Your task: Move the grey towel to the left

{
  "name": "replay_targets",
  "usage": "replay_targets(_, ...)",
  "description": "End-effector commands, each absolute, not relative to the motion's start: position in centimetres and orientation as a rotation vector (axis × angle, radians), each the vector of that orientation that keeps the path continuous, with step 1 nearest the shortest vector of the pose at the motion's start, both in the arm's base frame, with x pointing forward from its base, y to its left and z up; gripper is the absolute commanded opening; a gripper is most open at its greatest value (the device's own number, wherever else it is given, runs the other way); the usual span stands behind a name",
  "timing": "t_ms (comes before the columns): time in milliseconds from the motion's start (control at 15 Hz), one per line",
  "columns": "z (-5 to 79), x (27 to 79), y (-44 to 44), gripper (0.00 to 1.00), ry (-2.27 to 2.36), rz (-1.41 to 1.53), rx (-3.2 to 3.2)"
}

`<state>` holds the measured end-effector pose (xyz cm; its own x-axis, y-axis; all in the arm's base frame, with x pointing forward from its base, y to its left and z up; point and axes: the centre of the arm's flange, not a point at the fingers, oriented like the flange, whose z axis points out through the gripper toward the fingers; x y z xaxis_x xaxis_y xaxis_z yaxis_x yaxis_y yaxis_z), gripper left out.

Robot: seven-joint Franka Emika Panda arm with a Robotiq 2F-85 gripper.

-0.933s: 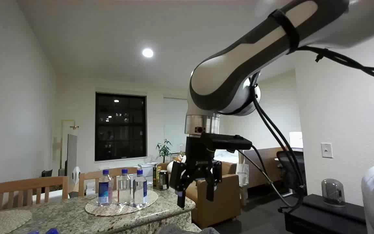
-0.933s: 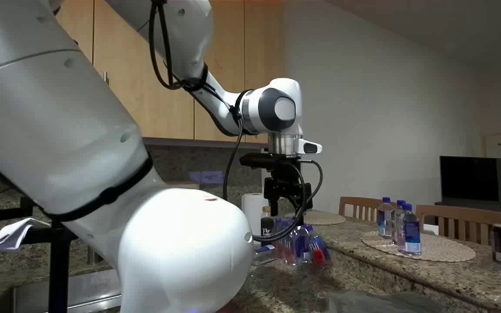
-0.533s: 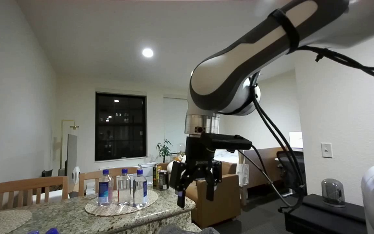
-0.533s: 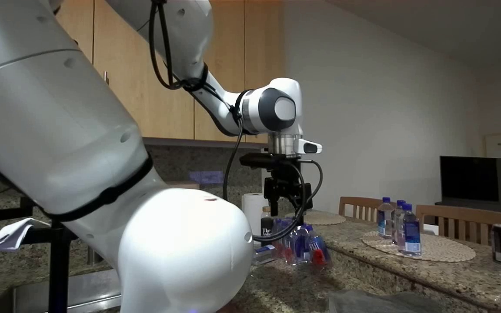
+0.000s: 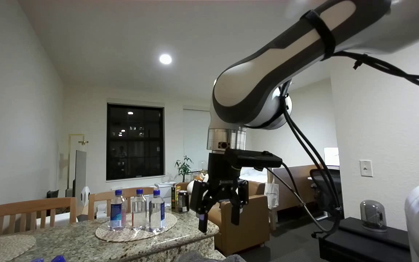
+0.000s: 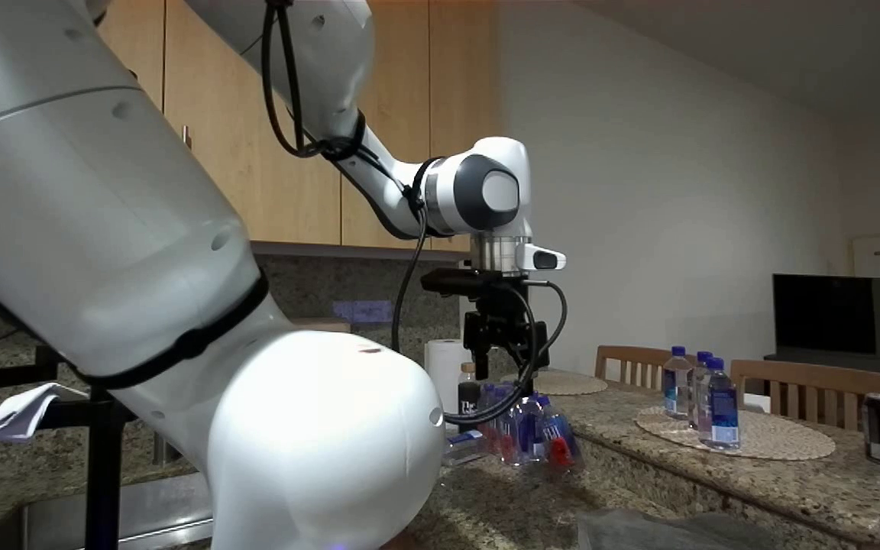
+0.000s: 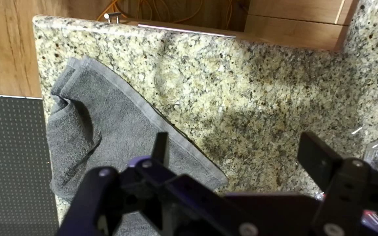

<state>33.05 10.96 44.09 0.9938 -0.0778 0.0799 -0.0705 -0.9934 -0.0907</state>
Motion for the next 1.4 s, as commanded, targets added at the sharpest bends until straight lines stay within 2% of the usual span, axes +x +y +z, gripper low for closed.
replay_targets(0, 44.1, 33.1, 11.0, 1.00, 0.114, -0.127, -3.049)
replay_targets(533, 42.2, 34.8, 11.1, 1.00, 0.067, -0.169, -3.054)
replay_targets(1333, 37.7, 46.2, 8.3, 1.00, -0.089, -0.402, -3.032)
